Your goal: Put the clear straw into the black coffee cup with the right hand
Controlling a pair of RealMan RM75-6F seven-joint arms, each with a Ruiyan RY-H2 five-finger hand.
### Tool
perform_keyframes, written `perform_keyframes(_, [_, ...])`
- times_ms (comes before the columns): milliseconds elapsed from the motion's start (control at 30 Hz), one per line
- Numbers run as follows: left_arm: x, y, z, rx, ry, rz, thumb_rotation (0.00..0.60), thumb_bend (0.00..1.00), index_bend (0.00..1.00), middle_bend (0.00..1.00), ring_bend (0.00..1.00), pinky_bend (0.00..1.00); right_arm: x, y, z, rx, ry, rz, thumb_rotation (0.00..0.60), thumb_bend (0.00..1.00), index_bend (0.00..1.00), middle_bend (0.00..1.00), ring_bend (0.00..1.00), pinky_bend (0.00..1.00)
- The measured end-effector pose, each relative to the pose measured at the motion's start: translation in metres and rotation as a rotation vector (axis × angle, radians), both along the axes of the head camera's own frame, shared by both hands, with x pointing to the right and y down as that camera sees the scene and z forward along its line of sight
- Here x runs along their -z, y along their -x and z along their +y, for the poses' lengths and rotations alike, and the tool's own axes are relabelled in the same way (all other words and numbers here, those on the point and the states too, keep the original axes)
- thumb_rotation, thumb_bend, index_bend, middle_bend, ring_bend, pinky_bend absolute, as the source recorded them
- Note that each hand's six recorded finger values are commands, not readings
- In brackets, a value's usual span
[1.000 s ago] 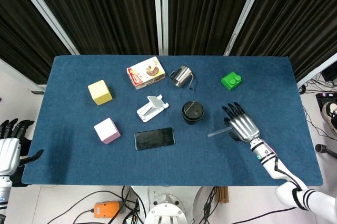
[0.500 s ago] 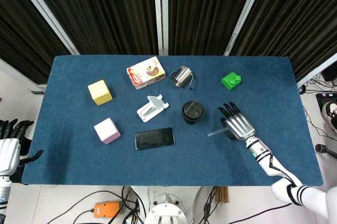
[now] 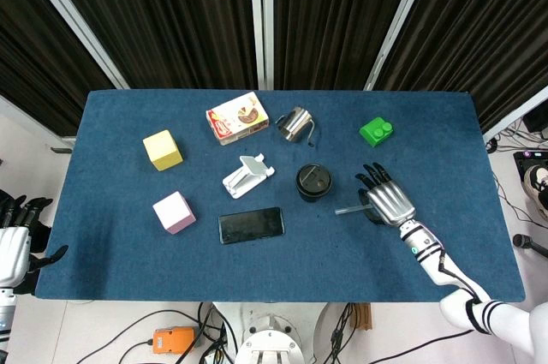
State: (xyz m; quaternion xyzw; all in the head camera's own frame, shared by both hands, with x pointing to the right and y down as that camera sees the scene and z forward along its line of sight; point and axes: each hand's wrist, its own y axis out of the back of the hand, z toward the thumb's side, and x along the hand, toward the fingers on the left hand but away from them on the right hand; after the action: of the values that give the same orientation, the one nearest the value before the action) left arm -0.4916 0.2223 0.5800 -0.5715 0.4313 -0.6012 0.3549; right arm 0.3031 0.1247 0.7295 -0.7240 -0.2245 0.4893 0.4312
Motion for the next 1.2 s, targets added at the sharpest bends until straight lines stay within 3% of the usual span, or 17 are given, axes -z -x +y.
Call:
perform_keyframes(100, [0.001,0.0,-0.001,-0.001,-0.003,-0.001,0.6,0.09,0.17,0.16,0.06,0.01,0.017,0.002,-0.006,-0.043,-0.021,-0.101,0.6,0.58,0.71,0.26,0.04,0.09])
perform_keyframes(300, [0.003,-0.001,-0.002,-0.007,-0.007,0.0,0.6,0.09,0.18,0.16,0.06,0.01,0.06,0.009,-0.021,-0.159,-0.018,-0.405,0.6,0.59,0.71,0.27,0.05,0.1])
perform_keyframes(533, [0.004,-0.002,-0.002,-0.006,-0.009,-0.001,0.6,0.09,0.17,0.16,0.06,0.01,0.094,0.035,-0.041,-0.302,0.105,-0.808,0.6,0.61,0.71,0.27,0.05,0.1])
perform_keyframes(633, [0.005,-0.001,-0.002,-0.002,-0.008,-0.002,0.6,0.09,0.18,0.16,0.06,0.01,0.101,0.05,-0.054,-0.355,0.154,-0.938,0.6,0.62,0.71,0.27,0.05,0.1])
perform_keyframes(767, [0.004,-0.001,-0.002,-0.001,-0.006,-0.002,0.6,0.09,0.18,0.16,0.06,0.01,0.1,0.069,-0.066,-0.407,0.176,-1.029,0.6,0.63,0.71,0.27,0.05,0.1])
perform_keyframes(933, [0.003,0.0,-0.001,0.002,-0.003,-0.002,0.6,0.09,0.18,0.16,0.06,0.01,0.085,0.091,-0.07,-0.448,0.193,-1.079,0.6,0.63,0.71,0.27,0.06,0.1])
perform_keyframes(1200, [0.001,0.001,-0.001,0.007,0.002,0.0,0.6,0.09,0.18,0.16,0.06,0.01,0.062,0.103,-0.071,-0.471,0.189,-1.069,0.6,0.63,0.71,0.27,0.06,0.1])
